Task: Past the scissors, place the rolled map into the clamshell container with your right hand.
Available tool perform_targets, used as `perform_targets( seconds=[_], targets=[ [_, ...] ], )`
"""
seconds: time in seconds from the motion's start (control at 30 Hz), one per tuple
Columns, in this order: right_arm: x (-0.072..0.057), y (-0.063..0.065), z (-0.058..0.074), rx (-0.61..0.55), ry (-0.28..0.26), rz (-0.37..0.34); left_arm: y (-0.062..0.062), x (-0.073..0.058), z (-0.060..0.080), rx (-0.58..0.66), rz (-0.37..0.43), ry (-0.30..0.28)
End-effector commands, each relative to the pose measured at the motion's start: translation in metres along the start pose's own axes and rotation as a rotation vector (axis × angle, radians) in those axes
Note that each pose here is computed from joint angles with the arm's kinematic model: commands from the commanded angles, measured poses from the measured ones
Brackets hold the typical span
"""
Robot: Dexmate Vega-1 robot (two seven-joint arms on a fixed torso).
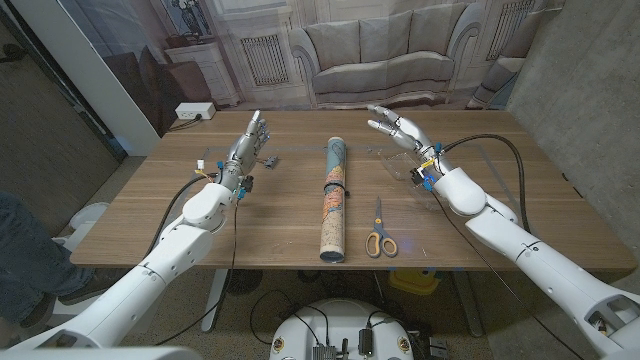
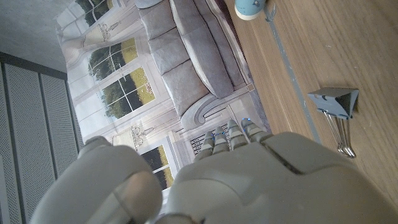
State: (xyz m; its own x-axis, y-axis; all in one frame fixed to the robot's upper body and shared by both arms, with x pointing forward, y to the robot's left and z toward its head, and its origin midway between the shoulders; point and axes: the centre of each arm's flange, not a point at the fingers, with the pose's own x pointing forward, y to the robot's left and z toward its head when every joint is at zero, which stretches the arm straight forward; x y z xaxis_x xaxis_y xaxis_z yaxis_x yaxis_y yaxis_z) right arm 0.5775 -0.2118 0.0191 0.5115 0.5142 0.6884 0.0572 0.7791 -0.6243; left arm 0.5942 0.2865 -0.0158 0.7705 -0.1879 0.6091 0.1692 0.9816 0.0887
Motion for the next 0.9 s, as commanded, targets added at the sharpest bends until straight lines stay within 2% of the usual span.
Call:
perform_targets(
  seconds=[0.03, 0.5, 0.9],
  targets=[
    [0.002, 0.005, 0.004, -0.076, -0.025, 0.01, 0.002, -0.003, 0.001, 0.007, 0.007, -0.005],
    [0.001, 0.007, 0.016, -0.202, -0.124, -0.016, 0.002, -0.008, 0.001, 0.008, 0.017, -0.006],
    [0.004, 0.011, 0.021, -0.279, -0.184, 0.0, 0.0, -0.014, 0.002, 0.008, 0.035, -0.01]
  ],
)
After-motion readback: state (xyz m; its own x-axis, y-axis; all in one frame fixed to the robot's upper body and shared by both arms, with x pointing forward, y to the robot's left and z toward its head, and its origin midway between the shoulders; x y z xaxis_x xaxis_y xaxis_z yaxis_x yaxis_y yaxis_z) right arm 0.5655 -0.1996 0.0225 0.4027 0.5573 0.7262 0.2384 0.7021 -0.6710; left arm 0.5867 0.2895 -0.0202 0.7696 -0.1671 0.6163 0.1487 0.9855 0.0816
